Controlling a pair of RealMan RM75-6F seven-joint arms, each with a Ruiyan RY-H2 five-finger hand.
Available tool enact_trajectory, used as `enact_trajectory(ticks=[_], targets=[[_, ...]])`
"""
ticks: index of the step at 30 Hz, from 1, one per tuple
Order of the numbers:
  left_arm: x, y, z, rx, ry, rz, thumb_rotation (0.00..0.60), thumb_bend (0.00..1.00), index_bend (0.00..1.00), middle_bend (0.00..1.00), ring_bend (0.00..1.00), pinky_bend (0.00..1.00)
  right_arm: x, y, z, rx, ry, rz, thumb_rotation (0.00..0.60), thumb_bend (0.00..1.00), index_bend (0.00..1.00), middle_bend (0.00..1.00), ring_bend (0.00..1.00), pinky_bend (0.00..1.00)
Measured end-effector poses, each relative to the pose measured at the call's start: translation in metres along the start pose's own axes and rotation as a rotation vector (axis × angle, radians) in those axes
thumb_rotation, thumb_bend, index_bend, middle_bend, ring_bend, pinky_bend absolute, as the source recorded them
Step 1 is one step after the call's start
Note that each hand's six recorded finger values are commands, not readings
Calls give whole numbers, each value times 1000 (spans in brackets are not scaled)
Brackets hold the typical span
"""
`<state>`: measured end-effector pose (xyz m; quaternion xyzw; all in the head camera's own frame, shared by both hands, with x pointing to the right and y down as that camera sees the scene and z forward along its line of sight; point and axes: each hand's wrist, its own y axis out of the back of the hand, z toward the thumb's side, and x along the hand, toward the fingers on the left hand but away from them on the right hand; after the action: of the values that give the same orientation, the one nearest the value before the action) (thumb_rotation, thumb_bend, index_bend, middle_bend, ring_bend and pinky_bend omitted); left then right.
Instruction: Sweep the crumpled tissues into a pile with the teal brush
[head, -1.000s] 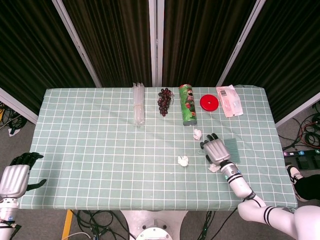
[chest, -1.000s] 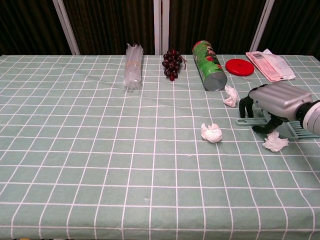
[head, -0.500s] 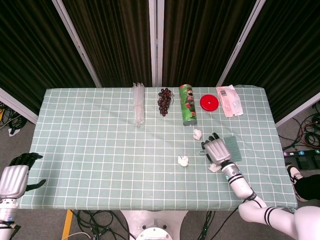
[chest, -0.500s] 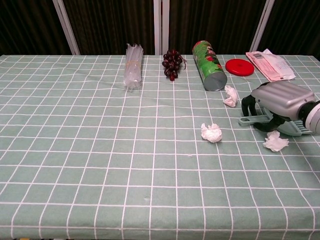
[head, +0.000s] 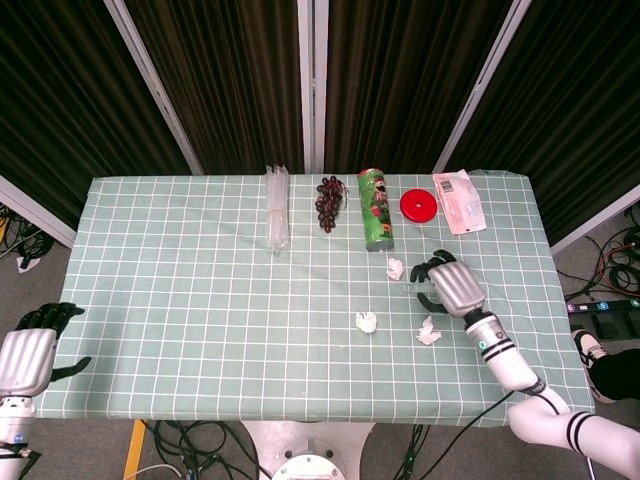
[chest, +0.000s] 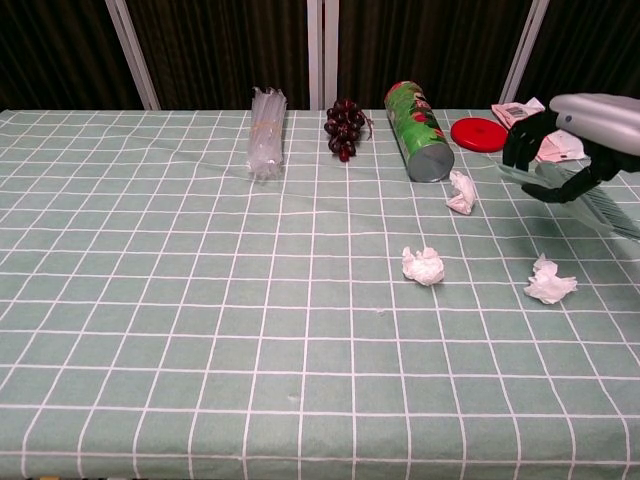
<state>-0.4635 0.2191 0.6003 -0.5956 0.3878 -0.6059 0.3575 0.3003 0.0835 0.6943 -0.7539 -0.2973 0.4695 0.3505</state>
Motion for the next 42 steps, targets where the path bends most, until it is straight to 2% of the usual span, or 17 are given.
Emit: enact_trajectory(ticks=[4,10,16,23,33,36,42], targets=[[1,3,2,11,0,3,600,0,280,226,186,247,-10,15,3,-187,42,-24,600,443,757,656,353,194],[0,6,3,25,4,5,600,0,280,226,186,248,-33,25,9,-396,106,-18,600,453,762,655,353,203],[-1,8,4,37,13,-1,600,0,280,226,186,248,-63,28,8,-410,146,-7,600,464,776,662,357,215],[0,11,8,48,19,-4,600,0,280,226,186,248,-90,13,22,-444,191,51,600,469,786,667,367,239],[-1,11,8,49,28,-5,600,0,280,226,186,248,-90,-9,34,-533,239,118,600,469,790,672,367,250],[-3,11,7,47,36,-4,600,0,280,226,186,248,-87,-12,43,-582,277,130,600,470,791,674,367,252],[-2,11,8,44,32,-3,600,0,280,226,186,248,-71,-11,73,-660,409,151,600,468,792,675,367,255]])
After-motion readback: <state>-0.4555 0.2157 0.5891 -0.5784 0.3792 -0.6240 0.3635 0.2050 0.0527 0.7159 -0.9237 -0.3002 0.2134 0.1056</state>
